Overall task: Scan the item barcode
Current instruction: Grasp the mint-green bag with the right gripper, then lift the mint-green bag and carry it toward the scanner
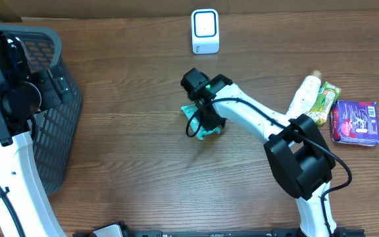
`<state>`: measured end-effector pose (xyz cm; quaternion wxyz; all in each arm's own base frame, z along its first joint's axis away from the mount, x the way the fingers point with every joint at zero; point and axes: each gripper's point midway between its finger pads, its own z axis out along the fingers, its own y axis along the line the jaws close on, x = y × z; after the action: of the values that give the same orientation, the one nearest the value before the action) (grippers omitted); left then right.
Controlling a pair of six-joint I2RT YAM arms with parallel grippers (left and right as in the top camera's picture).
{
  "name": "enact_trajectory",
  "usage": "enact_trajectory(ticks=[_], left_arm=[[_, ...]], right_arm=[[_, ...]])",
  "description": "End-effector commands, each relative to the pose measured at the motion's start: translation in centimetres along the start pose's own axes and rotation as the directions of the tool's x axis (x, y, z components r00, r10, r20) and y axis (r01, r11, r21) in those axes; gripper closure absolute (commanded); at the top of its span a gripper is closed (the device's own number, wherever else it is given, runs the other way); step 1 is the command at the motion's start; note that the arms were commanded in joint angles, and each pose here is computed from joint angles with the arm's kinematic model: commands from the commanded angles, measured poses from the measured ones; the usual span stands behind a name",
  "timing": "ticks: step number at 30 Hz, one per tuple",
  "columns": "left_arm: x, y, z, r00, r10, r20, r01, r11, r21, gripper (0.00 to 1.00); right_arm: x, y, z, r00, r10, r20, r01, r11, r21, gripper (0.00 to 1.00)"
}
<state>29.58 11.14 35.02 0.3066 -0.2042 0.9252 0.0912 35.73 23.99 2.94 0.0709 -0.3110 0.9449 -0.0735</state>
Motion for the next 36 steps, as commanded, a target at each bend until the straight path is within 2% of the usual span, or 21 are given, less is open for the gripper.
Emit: enact_trajectory(ticks=[1, 6, 9, 10, 15, 17, 19, 22, 28, 31, 36], left_arm=[[-0.4, 0.0, -0.4, 1.000, -0.015, 0.015, 0.014, 1.000, 0.005, 0.00], [-0.4, 0.0, -0.3, 1.000, -0.014, 0.015, 0.014, 1.000, 0.005, 0.00], [-0.4, 0.0, -0.4, 1.000, -0.015, 0.015, 0.014, 1.000, 0.005, 0.00], [-0.4, 0.0, -0.3, 1.000, -0.014, 0.015, 0.014, 1.000, 0.005, 0.00], [-0.4, 0.0, -0.3, 1.000, -0.014, 0.015, 0.014, 1.000, 0.005, 0.00], [-0.4, 0.0, -0.4, 1.000, -0.015, 0.015, 0.014, 1.000, 0.005, 0.01], [-0.4, 0.0, -0.3, 1.000, -0.014, 0.015, 0.014, 1.000, 0.005, 0.00], [-0.4, 0.0, -0.4, 1.000, -0.015, 0.015, 0.014, 1.000, 0.005, 0.00], [-0.4, 0.0, -0.3, 1.000, -0.014, 0.015, 0.014, 1.000, 0.005, 0.00], [-0.4, 0.0, -0.4, 1.000, -0.015, 0.015, 0.014, 1.000, 0.005, 0.00], [-0.4, 0.0, -0.3, 1.000, -0.014, 0.015, 0.014, 1.000, 0.005, 0.00]], right_arm=[[-1.2, -4.6, -2.1, 0.998, 0.008, 0.056, -0.014, 0.993, 0.116, 0.37], [-2.8, -3.2, -5.0, 0.975, 0.182, 0.124, -0.156, 0.968, -0.197, 0.30], [-4.7, -0.8, -8.2, 0.945, 0.286, 0.159, -0.177, 0.854, -0.489, 0.30], [-5.0, -0.5, -8.6, 0.936, 0.320, 0.150, -0.197, 0.824, -0.531, 0.30], [-3.6, -1.6, -6.6, 0.838, 0.545, -0.027, -0.487, 0.725, -0.487, 0.27], [-2.6, -1.3, -6.0, 0.828, 0.555, -0.080, -0.517, 0.700, -0.493, 0.23], [-1.6, -0.7, -5.5, 0.829, 0.544, -0.134, -0.526, 0.676, -0.516, 0.12], [0.0, 0.4, -4.3, 0.834, 0.514, -0.200, -0.530, 0.647, -0.549, 0.09], [0.8, 2.4, -2.2, 0.815, 0.521, -0.256, -0.550, 0.552, -0.627, 0.09], [0.3, 2.5, -1.5, 0.780, 0.567, -0.264, -0.585, 0.512, -0.629, 0.14], [-0.5, 2.9, -0.3, 0.698, 0.651, -0.299, -0.659, 0.420, -0.625, 0.16]])
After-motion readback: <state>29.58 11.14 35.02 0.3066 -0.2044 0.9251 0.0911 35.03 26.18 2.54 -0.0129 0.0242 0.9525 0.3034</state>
